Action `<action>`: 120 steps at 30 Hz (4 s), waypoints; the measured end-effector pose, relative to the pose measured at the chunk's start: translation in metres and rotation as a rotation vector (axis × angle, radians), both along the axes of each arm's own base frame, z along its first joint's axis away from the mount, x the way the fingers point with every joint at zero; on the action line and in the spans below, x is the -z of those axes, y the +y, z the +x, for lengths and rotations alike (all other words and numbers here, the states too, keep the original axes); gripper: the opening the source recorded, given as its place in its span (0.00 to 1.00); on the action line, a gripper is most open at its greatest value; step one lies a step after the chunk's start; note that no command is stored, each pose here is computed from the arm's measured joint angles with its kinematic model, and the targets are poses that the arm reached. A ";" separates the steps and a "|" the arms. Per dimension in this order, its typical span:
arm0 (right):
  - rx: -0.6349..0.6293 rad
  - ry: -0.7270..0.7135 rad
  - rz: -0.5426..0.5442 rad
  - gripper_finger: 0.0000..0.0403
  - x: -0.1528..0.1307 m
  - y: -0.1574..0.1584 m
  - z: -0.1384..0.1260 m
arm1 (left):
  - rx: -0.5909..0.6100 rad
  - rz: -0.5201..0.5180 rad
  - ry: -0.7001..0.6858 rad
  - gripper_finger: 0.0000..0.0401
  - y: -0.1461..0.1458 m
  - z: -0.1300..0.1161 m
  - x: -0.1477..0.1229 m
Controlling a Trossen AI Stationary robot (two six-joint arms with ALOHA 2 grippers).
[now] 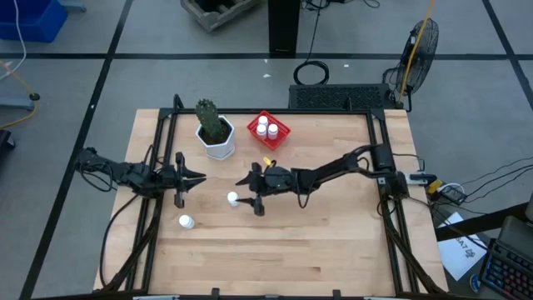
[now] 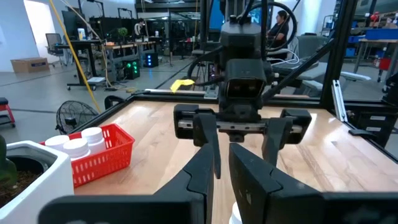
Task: Pick and place pill bottles into a basket
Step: Put the right white pill bottle into the red bin
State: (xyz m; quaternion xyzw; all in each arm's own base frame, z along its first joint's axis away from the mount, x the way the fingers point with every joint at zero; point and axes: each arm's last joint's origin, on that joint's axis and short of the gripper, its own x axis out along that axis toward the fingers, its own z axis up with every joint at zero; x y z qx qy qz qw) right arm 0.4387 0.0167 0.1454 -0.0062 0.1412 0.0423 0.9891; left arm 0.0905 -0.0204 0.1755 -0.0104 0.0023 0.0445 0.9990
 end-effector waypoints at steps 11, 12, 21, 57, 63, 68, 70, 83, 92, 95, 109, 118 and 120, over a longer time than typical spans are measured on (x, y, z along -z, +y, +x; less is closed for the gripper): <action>0.050 0.045 -0.089 0.40 -0.022 0.002 -0.020 | 0.000 0.000 -0.001 0.14 0.000 0.000 0.000; 0.063 0.052 -0.104 0.33 -0.026 0.002 -0.026 | 0.000 0.000 0.000 0.14 0.000 0.000 0.000; 0.103 0.009 -0.033 0.05 -0.055 -0.002 -0.135 | 0.000 0.000 0.000 0.14 0.000 0.000 0.000; 0.279 -0.486 0.119 0.00 -0.042 -0.020 -0.310 | 0.000 0.001 0.000 0.14 0.000 0.000 0.000; 0.296 -0.393 0.130 0.01 -0.034 -0.022 -0.316 | 0.000 0.119 0.011 0.14 0.000 0.000 0.000; 0.294 -0.406 0.117 0.00 -0.036 -0.022 -0.321 | 0.000 0.095 0.009 0.14 0.000 0.000 0.000; 0.293 -0.414 0.111 0.01 -0.037 -0.022 -0.321 | 0.000 0.089 0.008 0.14 0.000 0.000 0.000; 0.291 -0.413 0.069 0.01 -0.037 -0.022 -0.321 | -0.008 0.023 -0.172 0.14 0.001 -0.002 -0.018; 0.291 -0.412 0.069 0.01 -0.037 -0.022 -0.321 | 0.004 -0.167 -0.314 0.14 0.001 -0.002 -0.031; 0.291 -0.412 0.069 0.01 -0.037 -0.022 -0.321 | 0.000 -0.186 -0.309 0.14 -0.001 0.005 -0.032; 0.291 -0.412 0.070 0.01 -0.037 -0.022 -0.321 | 0.031 -0.351 -0.115 0.14 -0.023 0.059 -0.022; 0.291 -0.413 0.070 0.01 -0.037 -0.022 -0.321 | 0.043 -0.160 0.212 0.22 -0.055 0.118 -0.045; 0.291 -0.412 0.070 0.01 -0.037 -0.022 -0.321 | 0.015 -0.138 0.323 0.28 -0.058 0.124 -0.050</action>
